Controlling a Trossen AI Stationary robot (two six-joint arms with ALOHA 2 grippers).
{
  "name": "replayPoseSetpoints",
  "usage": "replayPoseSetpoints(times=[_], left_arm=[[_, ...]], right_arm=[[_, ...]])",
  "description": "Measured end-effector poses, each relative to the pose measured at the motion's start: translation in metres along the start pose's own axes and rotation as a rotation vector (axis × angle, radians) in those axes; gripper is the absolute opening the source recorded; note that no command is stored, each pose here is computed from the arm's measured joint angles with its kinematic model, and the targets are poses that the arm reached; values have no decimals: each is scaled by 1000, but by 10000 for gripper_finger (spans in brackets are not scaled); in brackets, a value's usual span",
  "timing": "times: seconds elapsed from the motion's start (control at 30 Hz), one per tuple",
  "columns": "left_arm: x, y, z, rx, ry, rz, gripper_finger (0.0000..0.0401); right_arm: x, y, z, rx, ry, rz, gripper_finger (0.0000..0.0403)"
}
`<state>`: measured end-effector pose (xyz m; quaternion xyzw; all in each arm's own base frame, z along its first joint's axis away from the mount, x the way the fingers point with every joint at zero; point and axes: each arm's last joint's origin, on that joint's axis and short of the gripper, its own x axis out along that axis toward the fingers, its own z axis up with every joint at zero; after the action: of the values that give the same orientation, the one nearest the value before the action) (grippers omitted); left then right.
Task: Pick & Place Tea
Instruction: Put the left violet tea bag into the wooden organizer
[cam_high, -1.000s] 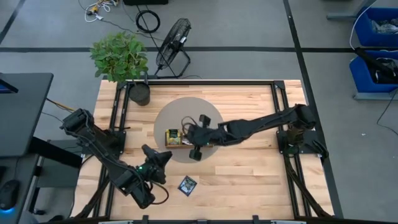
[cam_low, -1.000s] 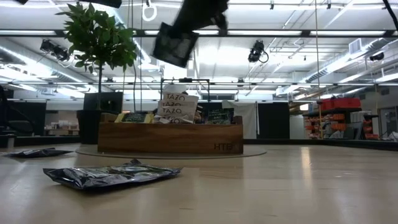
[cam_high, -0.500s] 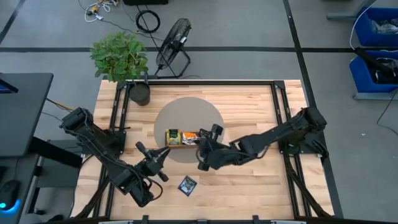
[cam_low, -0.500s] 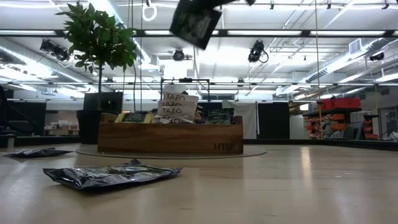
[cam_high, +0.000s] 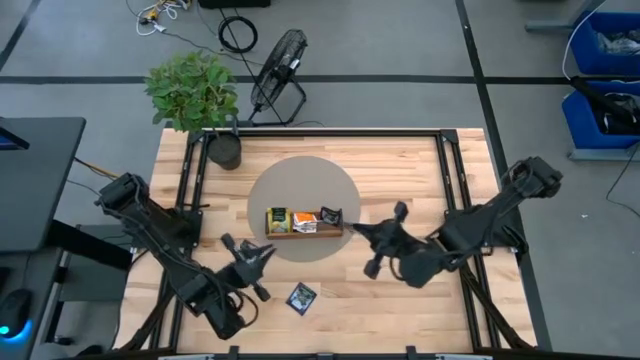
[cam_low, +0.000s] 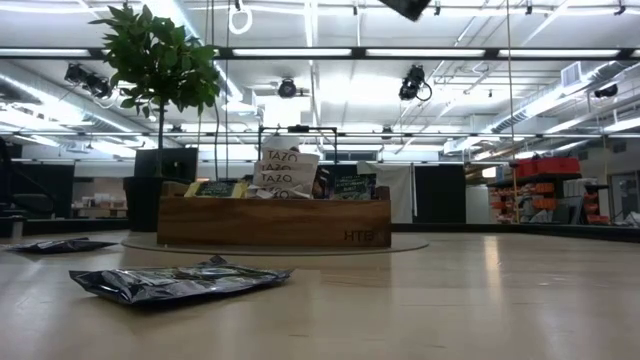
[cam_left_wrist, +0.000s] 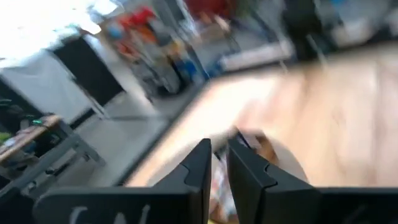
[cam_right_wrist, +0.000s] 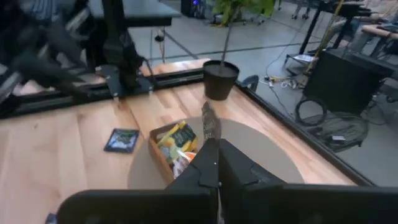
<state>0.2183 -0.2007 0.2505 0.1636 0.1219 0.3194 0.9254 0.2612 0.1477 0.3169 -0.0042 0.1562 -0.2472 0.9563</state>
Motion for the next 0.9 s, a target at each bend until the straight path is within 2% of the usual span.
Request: replayPoseSetpoints(times=[0.1, 0.17, 0.3, 0.37, 0.5, 0.67, 0.9], left_arm=[[14, -10, 7, 123, 97, -109, 42], [25, -17, 18, 165, 98, -187, 34], [57, -24, 39, 237, 48, -445, 21], [74, -20, 44, 222, 23, -485, 19], [103, -10, 52, 172, -14, -488, 23], [126, -2, 60, 82, -122, -612, 29], [140, 9, 32, -167, -308, -671, 30]], right_arm=[[-8, -4, 0, 26, -25, 7, 0], [-10, -5, 1, 18, -31, 15, 0], [-14, -3, 1, -17, -36, 33, 0], [-19, -2, -1, -29, -29, 45, 0], [-38, 2, -8, -48, -47, 41, 0], [-61, 3, -20, -43, -93, -17, 0], [-82, -2, -36, 58, -168, -62, 0]])
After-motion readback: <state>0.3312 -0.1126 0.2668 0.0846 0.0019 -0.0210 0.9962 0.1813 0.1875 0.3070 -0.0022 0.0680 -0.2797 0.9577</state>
